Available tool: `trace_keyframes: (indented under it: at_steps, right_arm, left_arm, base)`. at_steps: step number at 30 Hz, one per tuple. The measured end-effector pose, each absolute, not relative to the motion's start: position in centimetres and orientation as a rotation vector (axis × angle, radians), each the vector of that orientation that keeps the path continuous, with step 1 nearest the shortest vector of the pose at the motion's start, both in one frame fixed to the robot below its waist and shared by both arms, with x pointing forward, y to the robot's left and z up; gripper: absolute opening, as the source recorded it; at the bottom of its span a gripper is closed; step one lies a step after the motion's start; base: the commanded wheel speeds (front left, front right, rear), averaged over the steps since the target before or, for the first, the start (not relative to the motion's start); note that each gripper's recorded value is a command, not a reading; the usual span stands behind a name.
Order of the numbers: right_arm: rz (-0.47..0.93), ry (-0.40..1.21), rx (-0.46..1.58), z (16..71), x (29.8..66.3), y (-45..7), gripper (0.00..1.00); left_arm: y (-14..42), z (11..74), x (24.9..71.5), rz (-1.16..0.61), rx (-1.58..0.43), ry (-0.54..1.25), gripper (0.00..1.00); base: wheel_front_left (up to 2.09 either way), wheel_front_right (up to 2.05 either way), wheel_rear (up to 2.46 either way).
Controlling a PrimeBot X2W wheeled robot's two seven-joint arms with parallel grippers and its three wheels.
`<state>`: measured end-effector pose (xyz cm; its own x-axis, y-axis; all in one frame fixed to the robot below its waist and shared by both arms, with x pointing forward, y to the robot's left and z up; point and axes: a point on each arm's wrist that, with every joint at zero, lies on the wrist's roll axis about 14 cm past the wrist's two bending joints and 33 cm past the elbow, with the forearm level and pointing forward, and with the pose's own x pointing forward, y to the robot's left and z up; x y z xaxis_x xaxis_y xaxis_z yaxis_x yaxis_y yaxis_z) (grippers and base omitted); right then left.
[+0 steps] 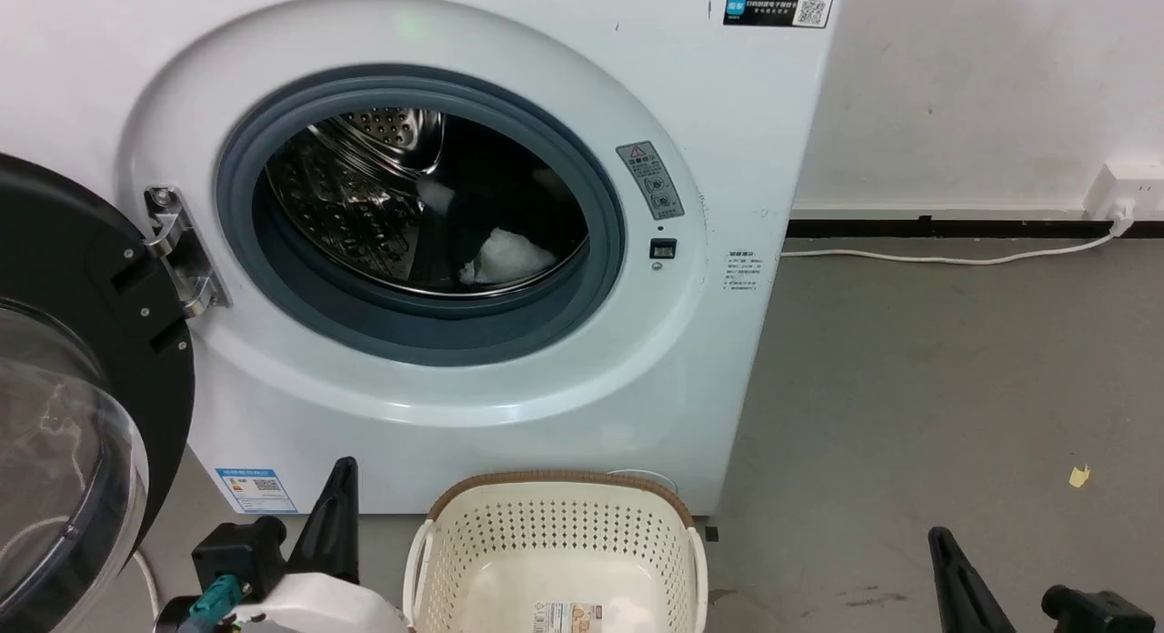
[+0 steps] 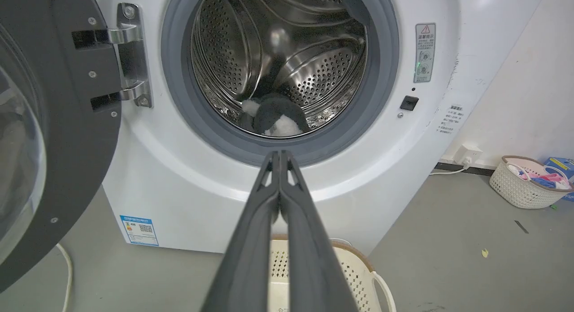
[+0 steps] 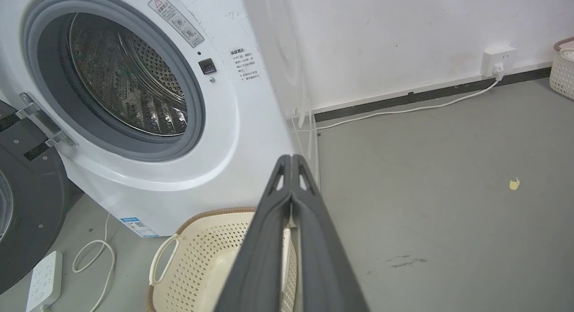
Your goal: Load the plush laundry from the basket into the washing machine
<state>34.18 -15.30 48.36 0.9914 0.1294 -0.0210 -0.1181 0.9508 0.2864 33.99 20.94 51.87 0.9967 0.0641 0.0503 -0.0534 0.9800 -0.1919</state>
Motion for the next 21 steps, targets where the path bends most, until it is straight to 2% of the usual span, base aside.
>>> trace_keyframes:
  at_steps: [21]
  right_arm:
    - [0.135,0.043,0.228,48.8,34.54,-15.31,0.0]
  left_arm:
    - [19.99,52.51,34.86,0.03,-0.149,-0.062,0.0]
  base:
    - [0.0,0.0,0.0]
